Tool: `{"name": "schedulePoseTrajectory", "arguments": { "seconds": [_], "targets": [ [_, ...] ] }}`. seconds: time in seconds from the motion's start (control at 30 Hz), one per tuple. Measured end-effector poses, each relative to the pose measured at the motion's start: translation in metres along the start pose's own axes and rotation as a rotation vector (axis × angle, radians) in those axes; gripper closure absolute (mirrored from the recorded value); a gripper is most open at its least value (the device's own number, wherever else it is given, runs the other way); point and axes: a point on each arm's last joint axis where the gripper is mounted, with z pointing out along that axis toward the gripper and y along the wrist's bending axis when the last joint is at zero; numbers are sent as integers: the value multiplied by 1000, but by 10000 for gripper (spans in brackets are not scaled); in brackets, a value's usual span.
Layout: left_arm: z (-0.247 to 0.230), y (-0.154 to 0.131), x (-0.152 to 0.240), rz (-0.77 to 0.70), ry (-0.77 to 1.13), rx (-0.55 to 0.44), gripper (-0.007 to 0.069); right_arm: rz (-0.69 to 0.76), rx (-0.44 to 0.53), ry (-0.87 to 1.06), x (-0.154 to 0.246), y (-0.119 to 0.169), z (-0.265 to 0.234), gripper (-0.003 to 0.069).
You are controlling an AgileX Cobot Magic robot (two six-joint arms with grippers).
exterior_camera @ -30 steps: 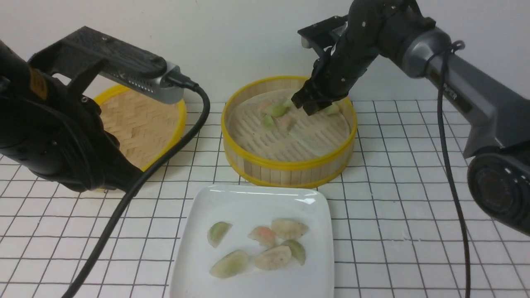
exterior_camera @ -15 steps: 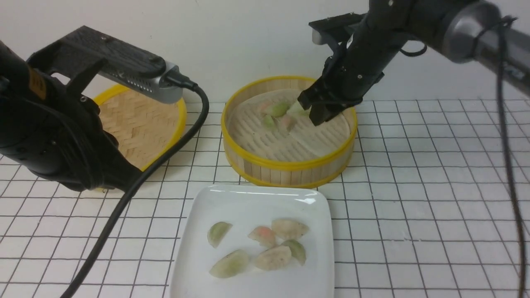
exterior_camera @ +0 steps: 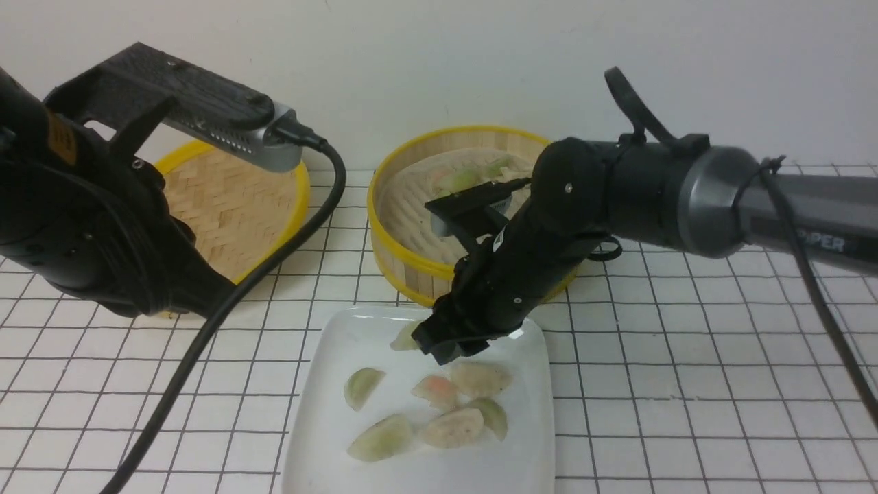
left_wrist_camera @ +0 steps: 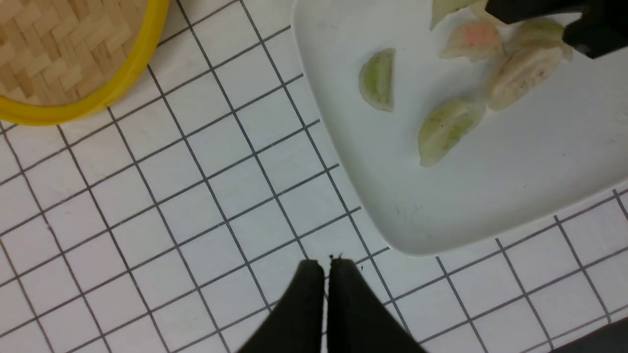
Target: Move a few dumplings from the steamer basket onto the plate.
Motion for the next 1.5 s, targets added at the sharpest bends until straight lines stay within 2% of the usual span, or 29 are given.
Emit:
{"name": "schedulePoseTrajectory", "arguments": {
  "seconds": [0.03, 0.07, 0.1, 0.13, 0.17, 0.23, 0.3, 0.33, 0.4, 0.43, 0.47, 0.53, 0.57, 0.7, 0.77, 0.8, 0.9, 1.07, 1.27, 1.37, 1.5],
  "targets": [
    [0, 0, 0, 0, 0, 0, 631, 0, 2, -5, 0, 0, 0, 374],
    [0, 0, 0, 0, 0, 0, 631, 1, 2, -6, 0, 0, 1, 365],
    [0, 0, 0, 0, 0, 0, 631, 0, 2, -7, 0, 0, 0, 288],
    [0, 0, 0, 0, 0, 0, 631, 0, 2, -8, -1, 0, -1, 281],
    [0, 0, 0, 0, 0, 0, 631, -2, 1, 0, 0, 1, -4, 243],
    [0, 0, 0, 0, 0, 0, 631, 8, 1, 29, 0, 4, -15, 233],
    [0, 0, 0, 0, 0, 0, 631, 10, 17, 42, 0, 9, -38, 284],
    [0, 0, 0, 0, 0, 0, 631, 2, 44, 38, 1, 13, -60, 357],
    [0, 0, 0, 0, 0, 0, 631, -2, 69, 31, 3, 16, -79, 423],
    [0, 0, 0, 0, 0, 0, 631, -6, 99, 18, 5, 18, -96, 494],
    [0, 0, 0, 0, 0, 0, 631, 4, 147, -38, 13, 24, -138, 591],
    [0, 0, 0, 0, 0, 0, 631, 10, 188, -101, 24, 29, -170, 638],
    [0, 0, 0, 0, 0, 0, 631, 23, 210, -185, 39, 35, -202, 656],
    [0, -1, 0, -4, 0, 11, 631, 58, 239, -385, 84, 45, -256, 671],
    [0, -2, 0, -8, -1, 25, 631, 75, 228, -570, 132, 49, -278, 672],
    [0, -3, 0, -10, -1, 31, 631, 77, 222, -601, 144, 49, -280, 672],
    [0, -4, 0, -15, -4, 46, 631, 48, 189, -847, 202, 50, -288, 673],
    [0, -6, -4, -24, -47, 65, 631, 4, 172, -1063, 264, 44, -271, 673],
    [-13, -8, 0, -36, -157, 84, 631, -30, 129, -1314, 306, 43, -268, 673],
    [-30, -8, 20, -43, -293, 85, 631, -65, 131, -1414, 323, 42, -269, 673],
    [-49, -10, 59, -54, -497, 84, 631, -70, 133, -1426, 325, 42, -267, 673]
  ]
}}
